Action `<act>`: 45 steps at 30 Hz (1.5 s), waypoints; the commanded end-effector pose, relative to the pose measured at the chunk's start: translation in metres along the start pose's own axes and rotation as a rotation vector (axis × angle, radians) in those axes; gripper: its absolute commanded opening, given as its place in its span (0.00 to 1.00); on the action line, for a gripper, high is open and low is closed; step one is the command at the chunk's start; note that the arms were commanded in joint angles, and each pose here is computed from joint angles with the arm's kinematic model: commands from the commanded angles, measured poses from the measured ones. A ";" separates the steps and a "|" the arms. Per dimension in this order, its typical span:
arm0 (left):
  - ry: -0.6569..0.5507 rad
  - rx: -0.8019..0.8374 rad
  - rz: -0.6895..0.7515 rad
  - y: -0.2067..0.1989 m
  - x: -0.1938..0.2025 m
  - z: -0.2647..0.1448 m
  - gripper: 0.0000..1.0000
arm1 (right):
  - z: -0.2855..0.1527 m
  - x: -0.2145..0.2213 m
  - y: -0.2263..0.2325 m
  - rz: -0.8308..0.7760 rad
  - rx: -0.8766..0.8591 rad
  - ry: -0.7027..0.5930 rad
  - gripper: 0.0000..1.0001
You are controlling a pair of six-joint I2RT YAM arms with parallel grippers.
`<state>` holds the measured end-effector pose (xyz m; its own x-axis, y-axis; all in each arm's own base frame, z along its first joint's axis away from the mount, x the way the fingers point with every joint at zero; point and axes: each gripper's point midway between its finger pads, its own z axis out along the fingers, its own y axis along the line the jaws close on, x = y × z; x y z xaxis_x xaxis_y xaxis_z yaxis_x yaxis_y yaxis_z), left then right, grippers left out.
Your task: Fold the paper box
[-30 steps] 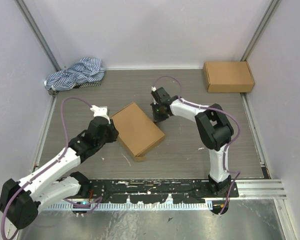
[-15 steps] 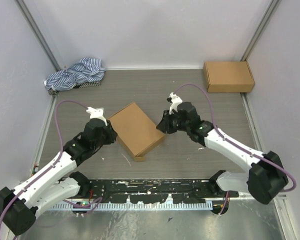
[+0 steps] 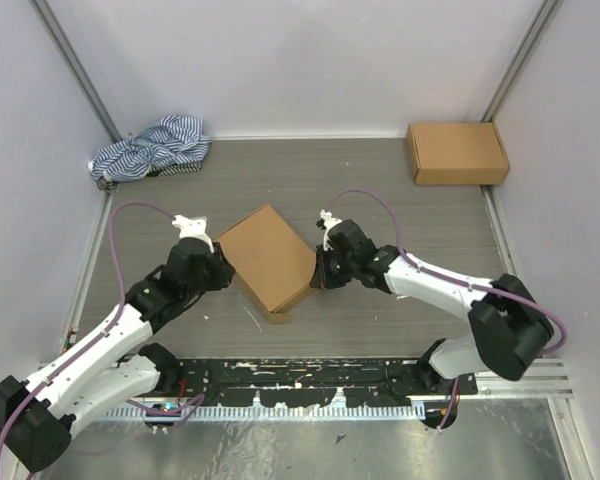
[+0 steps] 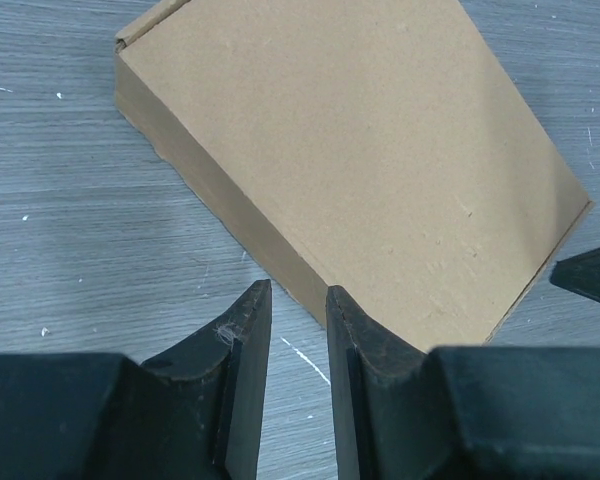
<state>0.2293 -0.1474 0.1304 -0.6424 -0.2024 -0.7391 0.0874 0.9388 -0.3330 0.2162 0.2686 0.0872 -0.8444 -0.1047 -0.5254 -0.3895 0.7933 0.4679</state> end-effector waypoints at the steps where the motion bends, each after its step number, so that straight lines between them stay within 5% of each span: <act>1: 0.023 0.008 0.000 -0.001 0.006 0.002 0.36 | 0.015 -0.013 -0.003 0.021 0.053 -0.011 0.01; 13: 0.017 0.002 0.004 0.004 0.009 -0.002 0.36 | 0.043 -0.059 -0.049 0.055 0.278 -0.058 0.01; 21: 0.035 0.012 0.009 0.001 0.015 0.007 0.38 | 0.072 -0.164 -0.053 0.090 0.041 -0.204 0.02; 25: 0.017 -0.026 0.021 0.008 0.013 0.012 0.49 | 0.068 -0.201 -0.060 0.200 -0.155 -0.310 0.15; 29: -0.099 -0.184 0.034 0.031 -0.018 0.013 0.71 | 0.057 -0.188 -0.044 0.175 -0.173 -0.311 0.22; 34: -0.240 -0.309 -0.086 0.055 -0.104 0.027 0.77 | 0.056 -0.145 -0.063 0.195 0.057 -0.243 0.22; 39: -0.137 -0.367 -0.291 0.110 -0.155 0.073 0.76 | 0.058 -0.099 -0.065 0.197 0.170 -0.155 0.06; 45: 0.003 -0.390 -0.405 0.150 -0.139 0.137 0.72 | 0.072 -0.081 -0.061 0.164 0.241 -0.105 0.01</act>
<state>0.4261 -0.0046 0.1421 -0.4852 -0.5218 -0.7017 -0.4586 0.8351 -0.3039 0.3277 0.2731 0.0463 -0.8635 0.0802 -0.4980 -0.1668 0.8864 0.4319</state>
